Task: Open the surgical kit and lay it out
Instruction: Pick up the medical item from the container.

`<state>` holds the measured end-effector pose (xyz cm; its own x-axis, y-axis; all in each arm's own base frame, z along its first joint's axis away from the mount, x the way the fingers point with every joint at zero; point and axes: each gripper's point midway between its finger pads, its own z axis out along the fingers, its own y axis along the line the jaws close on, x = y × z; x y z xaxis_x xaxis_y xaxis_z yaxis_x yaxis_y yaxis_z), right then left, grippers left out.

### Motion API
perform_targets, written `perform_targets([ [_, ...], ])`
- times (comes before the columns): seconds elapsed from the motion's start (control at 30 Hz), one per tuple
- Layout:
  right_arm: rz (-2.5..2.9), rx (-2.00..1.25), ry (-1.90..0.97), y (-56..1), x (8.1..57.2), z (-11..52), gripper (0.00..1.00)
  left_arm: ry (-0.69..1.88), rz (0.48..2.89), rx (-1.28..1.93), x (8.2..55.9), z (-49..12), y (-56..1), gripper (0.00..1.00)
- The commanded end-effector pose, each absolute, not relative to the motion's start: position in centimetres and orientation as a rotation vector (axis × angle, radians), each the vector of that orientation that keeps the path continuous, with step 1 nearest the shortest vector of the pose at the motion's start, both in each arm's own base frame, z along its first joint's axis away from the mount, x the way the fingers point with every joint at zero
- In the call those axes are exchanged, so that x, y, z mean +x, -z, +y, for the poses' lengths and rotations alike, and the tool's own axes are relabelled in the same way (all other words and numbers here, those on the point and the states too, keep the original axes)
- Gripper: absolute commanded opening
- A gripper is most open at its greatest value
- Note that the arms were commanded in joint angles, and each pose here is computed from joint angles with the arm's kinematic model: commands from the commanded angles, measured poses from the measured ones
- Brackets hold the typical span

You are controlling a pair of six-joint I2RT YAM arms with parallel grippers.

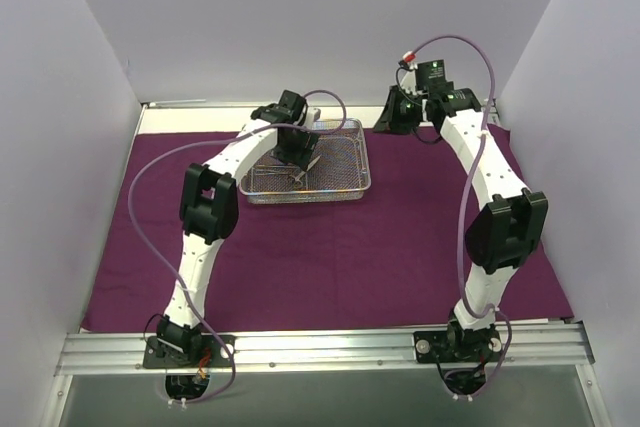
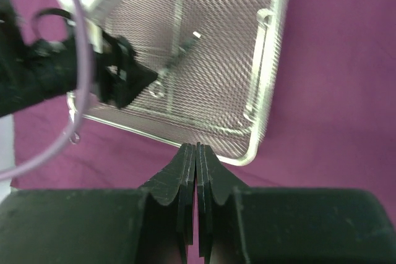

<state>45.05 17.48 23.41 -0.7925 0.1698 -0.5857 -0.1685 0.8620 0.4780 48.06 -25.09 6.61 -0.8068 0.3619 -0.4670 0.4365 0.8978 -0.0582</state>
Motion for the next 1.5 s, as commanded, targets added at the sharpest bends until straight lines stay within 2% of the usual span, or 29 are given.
perform_targets([
  [0.0, 2.396, 0.008, -0.649, -24.0, 43.6, 15.7, 0.02, 0.257, 2.555, 0.593, 49.4, -26.2, -7.2, 0.68],
  [0.47, 2.416, 0.010, -0.655, -22.8, 43.1, 15.3, 0.00, 0.225, 2.588, 0.631, 49.2, -27.2, -5.4, 0.59],
  [0.77, 2.420, 0.030, -0.656, -22.0, 43.0, 14.8, 0.00, 0.105, 2.794, 0.606, 46.8, -25.5, -1.1, 0.54],
  [0.9, 2.424, 0.037, -0.667, -21.5, 43.0, 15.0, 0.00, 0.094, 2.850, 0.615, 45.8, -24.9, -0.2, 0.46],
  [0.93, 2.424, 0.038, -0.669, -21.4, 43.1, 15.0, 0.00, 0.092, 2.858, 0.614, 45.6, -24.8, -0.1, 0.39],
  [0.97, 2.423, 0.042, -0.671, -21.4, 43.1, 15.0, 0.00, 0.089, 2.864, 0.618, 45.5, -24.7, 0.1, 0.37],
  [1.23, 2.425, 0.044, -0.676, -21.1, 43.4, 15.1, 0.00, 0.008, 2.979, 0.639, 43.2, -23.3, 2.2, 0.31],
  [1.47, 2.432, 0.056, -0.690, -20.5, 43.2, 15.4, 0.00, -0.077, 2.942, 0.615, 44.3, -22.5, 1.5, 0.11],
])
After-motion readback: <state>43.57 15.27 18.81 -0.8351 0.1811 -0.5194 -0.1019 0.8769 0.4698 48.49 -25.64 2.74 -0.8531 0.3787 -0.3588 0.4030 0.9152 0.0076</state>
